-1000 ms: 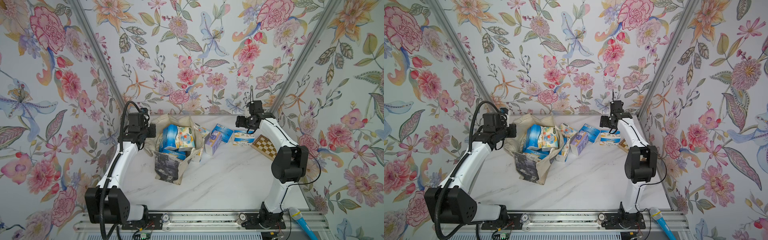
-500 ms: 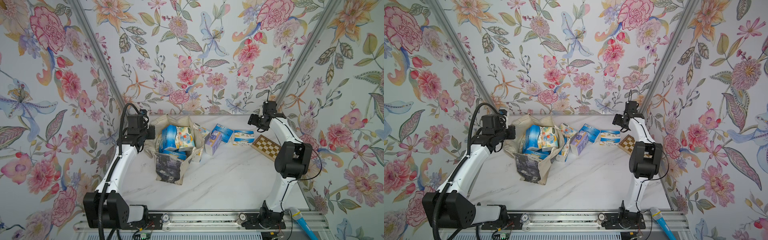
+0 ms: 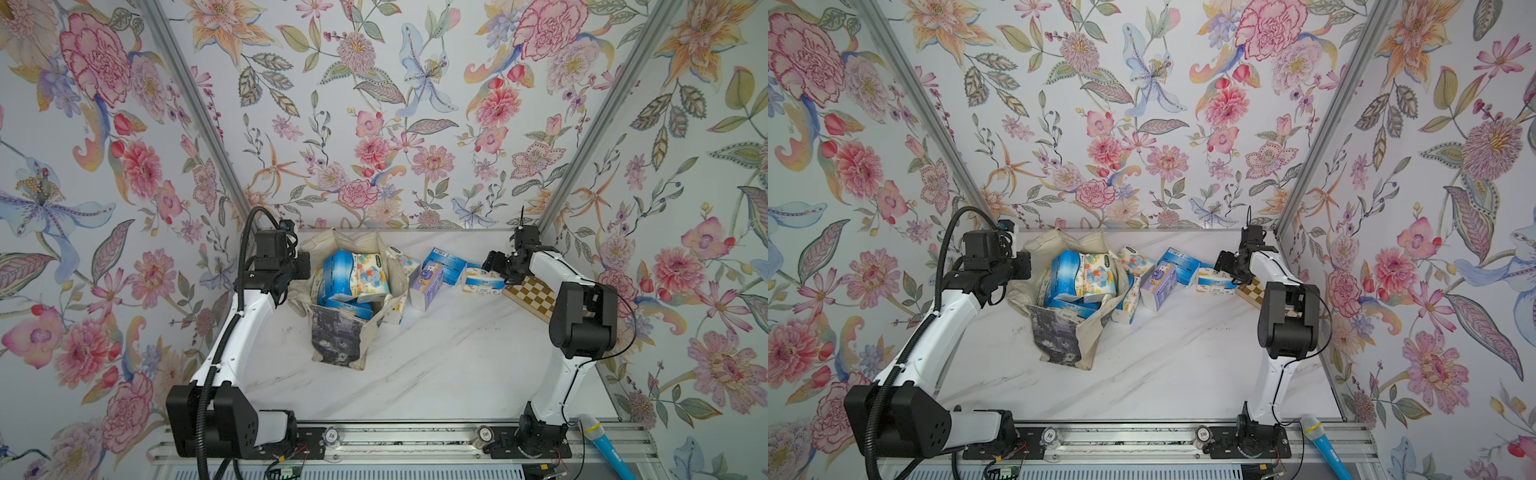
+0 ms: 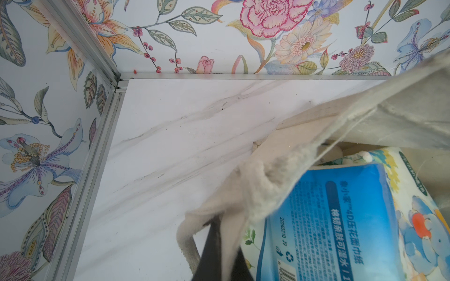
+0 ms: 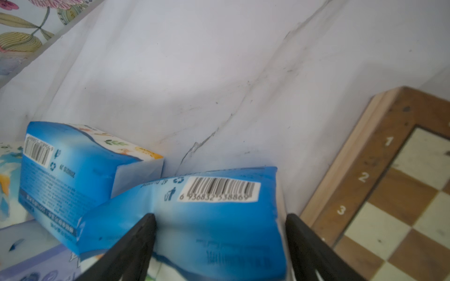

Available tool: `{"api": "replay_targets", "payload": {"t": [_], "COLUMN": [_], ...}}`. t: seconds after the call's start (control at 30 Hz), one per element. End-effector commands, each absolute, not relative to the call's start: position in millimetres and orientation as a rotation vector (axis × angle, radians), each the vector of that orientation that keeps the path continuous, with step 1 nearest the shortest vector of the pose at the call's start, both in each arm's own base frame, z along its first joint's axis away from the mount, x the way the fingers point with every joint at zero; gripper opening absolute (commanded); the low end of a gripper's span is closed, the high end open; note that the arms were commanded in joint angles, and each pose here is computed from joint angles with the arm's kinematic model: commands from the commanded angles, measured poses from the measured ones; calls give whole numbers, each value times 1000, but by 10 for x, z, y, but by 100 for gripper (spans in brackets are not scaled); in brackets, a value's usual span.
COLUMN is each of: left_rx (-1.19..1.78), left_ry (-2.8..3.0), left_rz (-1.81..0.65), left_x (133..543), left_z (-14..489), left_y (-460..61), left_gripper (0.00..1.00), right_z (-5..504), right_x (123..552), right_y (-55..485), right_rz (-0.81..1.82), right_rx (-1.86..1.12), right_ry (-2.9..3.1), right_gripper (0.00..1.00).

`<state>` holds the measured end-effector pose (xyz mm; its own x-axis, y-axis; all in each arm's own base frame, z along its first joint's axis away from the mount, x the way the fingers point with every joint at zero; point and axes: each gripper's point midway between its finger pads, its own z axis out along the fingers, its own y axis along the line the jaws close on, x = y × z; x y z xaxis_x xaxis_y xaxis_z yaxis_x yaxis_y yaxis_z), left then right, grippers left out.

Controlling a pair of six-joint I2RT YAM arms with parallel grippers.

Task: Put tissues into the canvas bag
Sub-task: Pick up the pack of facial tissues from the center of the board.

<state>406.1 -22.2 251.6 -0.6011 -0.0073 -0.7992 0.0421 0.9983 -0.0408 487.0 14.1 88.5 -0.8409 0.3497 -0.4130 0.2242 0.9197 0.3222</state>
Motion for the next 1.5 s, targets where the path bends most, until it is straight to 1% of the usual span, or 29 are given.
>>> {"api": "replay_targets", "payload": {"t": [0.0,0.3,0.5,0.6,0.73,0.87,1.0,1.07,1.1,1.3,1.47], "left_rx": [11,14,13,12,9,8,11,16,18,19,8], "left_ry": [2195,2194,2198,2199,2197,2188,2189,2190,2190,2187,2193], "left_rz": [-68,-69,-64,-60,-58,-67,-81,-84,-81,-60,-45], "left_x": [4004,3989,3975,3962,3953,3959,3980,3989,3988,3958,3918], "left_z": [2559,2547,2524,2517,2521,2532,2526,2537,2542,2571,2543], "left_y": [-186,-184,-161,-145,-129,-132,-151,-159,-155,-119,-61], "left_gripper": [0,0,0,0,0,0,0,0,0,0,0], "right_z": [1036,1089,1183,1332,1552,1656,1551,1496,1474,1395,1291], "right_x": [4639,4117,3886,3827,3850,3897,4005,4056,4092,4290,4288], "right_y": [375,913,1272,1322,1185,1149,1250,1313,1336,1368,1389], "right_rz": [443,674,893,933,834,692,457,395,368,239,223], "right_rx": [376,333,307,284,223,76,-168,-271,-304,-456,-564], "right_ry": [2604,2643,2649,2620,2555,2514,2521,2519,2518,2479,2483], "right_gripper": [84,85,85,85,85,86,91,97,99,99,99]}}
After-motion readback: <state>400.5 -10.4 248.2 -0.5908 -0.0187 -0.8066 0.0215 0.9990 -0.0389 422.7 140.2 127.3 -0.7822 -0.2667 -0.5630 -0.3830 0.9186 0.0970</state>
